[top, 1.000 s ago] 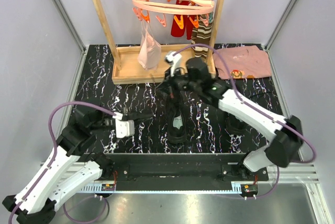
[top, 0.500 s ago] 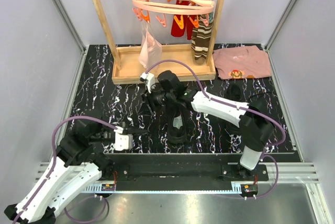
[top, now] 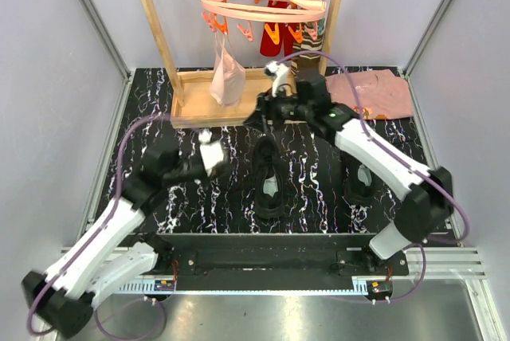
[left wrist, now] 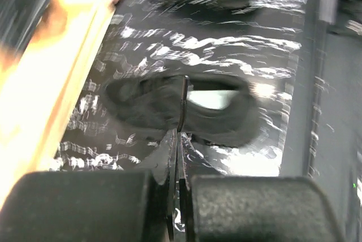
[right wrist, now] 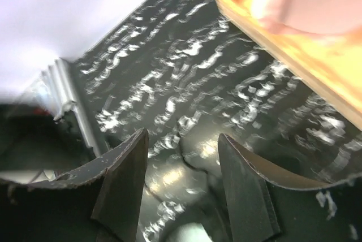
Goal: Tie the shoes
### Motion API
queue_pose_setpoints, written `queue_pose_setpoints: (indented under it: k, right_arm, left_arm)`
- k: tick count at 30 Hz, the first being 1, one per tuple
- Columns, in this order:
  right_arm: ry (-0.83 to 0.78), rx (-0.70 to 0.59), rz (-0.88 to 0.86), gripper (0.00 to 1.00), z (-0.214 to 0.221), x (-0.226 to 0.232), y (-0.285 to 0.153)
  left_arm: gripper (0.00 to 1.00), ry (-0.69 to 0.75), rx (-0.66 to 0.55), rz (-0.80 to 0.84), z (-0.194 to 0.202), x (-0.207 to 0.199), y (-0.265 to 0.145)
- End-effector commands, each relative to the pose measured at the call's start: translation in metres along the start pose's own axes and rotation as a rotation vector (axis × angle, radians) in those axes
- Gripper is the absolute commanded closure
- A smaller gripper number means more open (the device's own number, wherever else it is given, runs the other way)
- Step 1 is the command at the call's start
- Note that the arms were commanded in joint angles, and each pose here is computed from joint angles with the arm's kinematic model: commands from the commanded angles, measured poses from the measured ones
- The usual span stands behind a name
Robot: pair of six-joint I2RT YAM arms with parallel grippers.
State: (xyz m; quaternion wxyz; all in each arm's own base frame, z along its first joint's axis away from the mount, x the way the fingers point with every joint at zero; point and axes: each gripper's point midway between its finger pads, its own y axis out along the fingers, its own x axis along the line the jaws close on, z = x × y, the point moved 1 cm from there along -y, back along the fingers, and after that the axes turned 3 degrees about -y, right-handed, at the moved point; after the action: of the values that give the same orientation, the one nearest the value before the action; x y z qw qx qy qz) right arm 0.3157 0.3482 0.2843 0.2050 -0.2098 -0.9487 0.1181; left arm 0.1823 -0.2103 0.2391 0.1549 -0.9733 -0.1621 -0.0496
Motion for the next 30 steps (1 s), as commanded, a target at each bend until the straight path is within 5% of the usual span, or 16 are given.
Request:
queue_pose_setpoints:
  k: [1,5,12,14,18,30]
  right_arm:
    - [-0.128,0.02,0.072,0.38,0.014,0.0,-0.047]
    - [-0.213,0.057,0.048,0.38,0.037,0.006,-0.064]
    - [-0.301,0.204,-0.069,0.44,0.088,0.012,-0.033]
    - [-0.42,0.285,-0.129,0.47,0.118,0.045,-0.001]
    - [-0.437,0.295,-0.131,0.56,0.127,0.054,0.035]
    - [-0.498,0.322,-0.124,0.57,0.186,0.049,0.109]
  left_arm:
    - [1.0,-0.29,-0.066,-0.272,-0.024,0.097,0.015]
    - [1.0,-0.617,0.003,-0.414,0.021,0.163,0.027]
    - [1.0,-0.808,0.162,-0.439,0.088,0.17,0.047]
    - [1.0,-0.89,0.224,-0.483,0.118,0.172,0.046]
    - [1.0,-0.962,0.261,-0.52,0.137,0.173,0.042]
    - [1.0,-1.113,0.351,-0.498,0.178,0.165,0.054]
